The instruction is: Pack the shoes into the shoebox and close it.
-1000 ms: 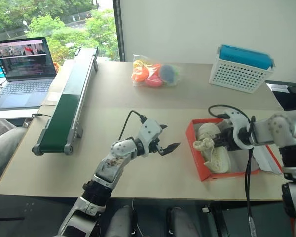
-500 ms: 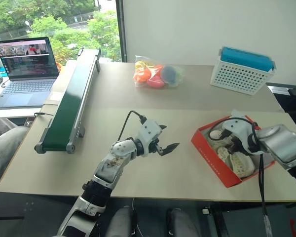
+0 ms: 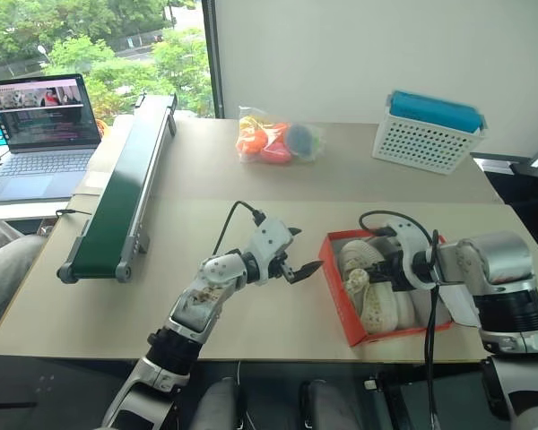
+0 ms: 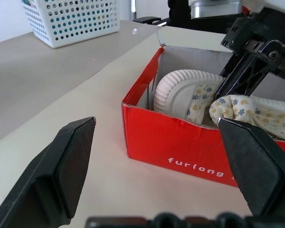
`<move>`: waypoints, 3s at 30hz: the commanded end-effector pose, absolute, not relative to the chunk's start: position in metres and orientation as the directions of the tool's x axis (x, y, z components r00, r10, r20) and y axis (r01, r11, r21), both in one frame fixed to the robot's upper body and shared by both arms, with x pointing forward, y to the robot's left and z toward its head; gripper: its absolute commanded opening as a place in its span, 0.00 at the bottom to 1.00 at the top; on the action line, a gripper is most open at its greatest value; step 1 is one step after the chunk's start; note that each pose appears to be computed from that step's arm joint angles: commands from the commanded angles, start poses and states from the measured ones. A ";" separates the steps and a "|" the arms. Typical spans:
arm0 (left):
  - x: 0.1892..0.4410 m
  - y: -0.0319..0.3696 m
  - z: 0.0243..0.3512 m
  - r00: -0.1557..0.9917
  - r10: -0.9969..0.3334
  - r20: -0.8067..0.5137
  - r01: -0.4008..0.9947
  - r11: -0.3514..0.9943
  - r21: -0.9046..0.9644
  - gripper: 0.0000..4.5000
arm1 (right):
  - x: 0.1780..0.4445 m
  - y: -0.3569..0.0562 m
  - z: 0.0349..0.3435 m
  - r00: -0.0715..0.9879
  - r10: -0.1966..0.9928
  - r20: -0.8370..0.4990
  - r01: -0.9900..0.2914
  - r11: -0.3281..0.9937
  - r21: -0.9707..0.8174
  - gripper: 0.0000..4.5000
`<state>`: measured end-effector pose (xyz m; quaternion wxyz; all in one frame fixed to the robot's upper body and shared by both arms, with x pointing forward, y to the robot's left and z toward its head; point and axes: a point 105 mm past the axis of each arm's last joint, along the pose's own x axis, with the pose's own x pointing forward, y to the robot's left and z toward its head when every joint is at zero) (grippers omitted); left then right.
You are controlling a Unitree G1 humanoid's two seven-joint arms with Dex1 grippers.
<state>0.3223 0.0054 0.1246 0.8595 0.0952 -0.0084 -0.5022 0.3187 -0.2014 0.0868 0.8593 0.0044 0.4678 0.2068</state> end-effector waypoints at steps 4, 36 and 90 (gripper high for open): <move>0.320 0.000 0.144 0.472 -0.881 -0.023 0.861 0.454 0.230 1.00 | 0.313 -0.199 0.066 0.471 0.328 -0.819 -0.264 0.938 0.224 0.56; 0.319 -0.009 0.143 0.382 -0.923 -0.051 0.903 0.361 0.233 1.00 | 0.252 -0.246 0.188 0.861 0.302 -0.408 -0.262 0.953 0.154 0.54; 0.320 -0.004 0.147 0.370 -0.926 -0.069 0.906 0.344 0.248 1.00 | 0.264 -0.243 0.112 0.927 0.054 -0.372 0.160 0.838 0.521 0.01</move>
